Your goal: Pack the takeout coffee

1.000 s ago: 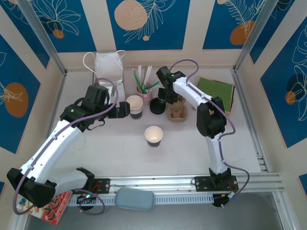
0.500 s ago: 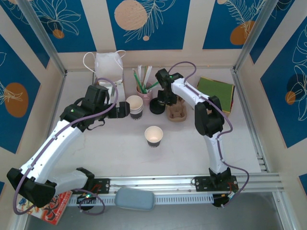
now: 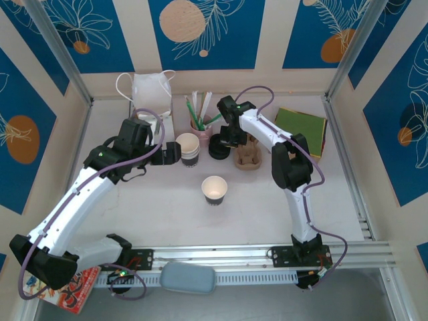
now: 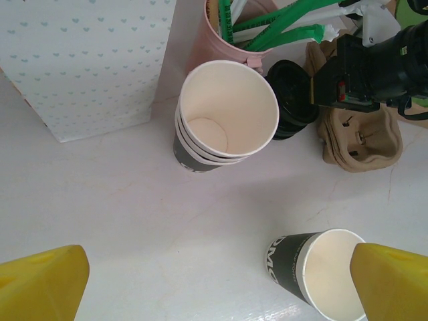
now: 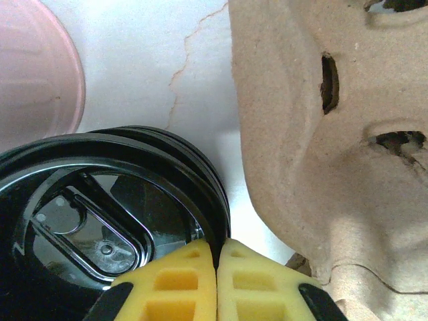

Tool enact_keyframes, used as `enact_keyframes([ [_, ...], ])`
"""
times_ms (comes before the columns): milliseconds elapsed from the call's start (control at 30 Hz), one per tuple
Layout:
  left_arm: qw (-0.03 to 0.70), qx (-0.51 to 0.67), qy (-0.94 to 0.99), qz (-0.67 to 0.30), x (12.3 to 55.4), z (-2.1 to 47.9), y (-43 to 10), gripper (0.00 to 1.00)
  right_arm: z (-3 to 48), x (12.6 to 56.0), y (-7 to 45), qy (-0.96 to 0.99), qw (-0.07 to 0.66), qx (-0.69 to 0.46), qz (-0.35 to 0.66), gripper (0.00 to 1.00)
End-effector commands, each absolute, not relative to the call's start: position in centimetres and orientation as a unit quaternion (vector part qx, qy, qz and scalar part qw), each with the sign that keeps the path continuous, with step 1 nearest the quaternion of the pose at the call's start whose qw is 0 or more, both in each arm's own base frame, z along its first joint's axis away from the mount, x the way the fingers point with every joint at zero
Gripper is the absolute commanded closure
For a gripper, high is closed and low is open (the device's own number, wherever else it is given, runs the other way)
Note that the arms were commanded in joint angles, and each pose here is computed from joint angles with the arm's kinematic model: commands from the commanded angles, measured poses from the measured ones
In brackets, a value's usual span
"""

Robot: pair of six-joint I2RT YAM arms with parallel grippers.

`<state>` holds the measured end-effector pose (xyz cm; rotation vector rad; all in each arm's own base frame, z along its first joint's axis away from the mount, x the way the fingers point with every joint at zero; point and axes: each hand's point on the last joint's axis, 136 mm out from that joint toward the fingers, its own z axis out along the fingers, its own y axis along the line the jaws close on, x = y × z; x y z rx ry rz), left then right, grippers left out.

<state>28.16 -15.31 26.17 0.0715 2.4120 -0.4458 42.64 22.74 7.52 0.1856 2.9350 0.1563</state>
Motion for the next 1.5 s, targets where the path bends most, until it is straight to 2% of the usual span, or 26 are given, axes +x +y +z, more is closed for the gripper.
enact_keyframes([
  [0,0.334,0.026,0.928,-0.166,28.2,26.1,-14.9,0.0,10.5,42.5,22.5,0.988,0.121,0.072,0.069,0.93],
  [433,0.337,0.027,0.918,-0.206,27.7,28.0,-15.9,0.0,14.4,39.5,22.4,0.979,0.135,0.09,0.122,0.93],
  [667,0.341,0.004,0.904,-0.258,28.3,29.5,-17.4,0.0,16.8,37.1,21.9,0.973,0.15,0.073,0.158,0.94],
  [867,0.328,-0.033,0.871,-0.364,29.2,31.0,-20.5,0.0,20.2,35.7,22.4,0.952,0.17,0.04,0.252,0.94],
  [1167,0.303,-0.087,0.805,-0.503,30.9,33.6,-24.2,0.06,27.2,34.3,23.4,0.88,0.221,-0.005,0.42,0.94],
  [1467,0.266,-0.105,0.736,-0.614,31.9,36.1,-26.8,0.13,32.0,33.1,24.9,0.809,0.221,-0.05,0.543,0.94],
])
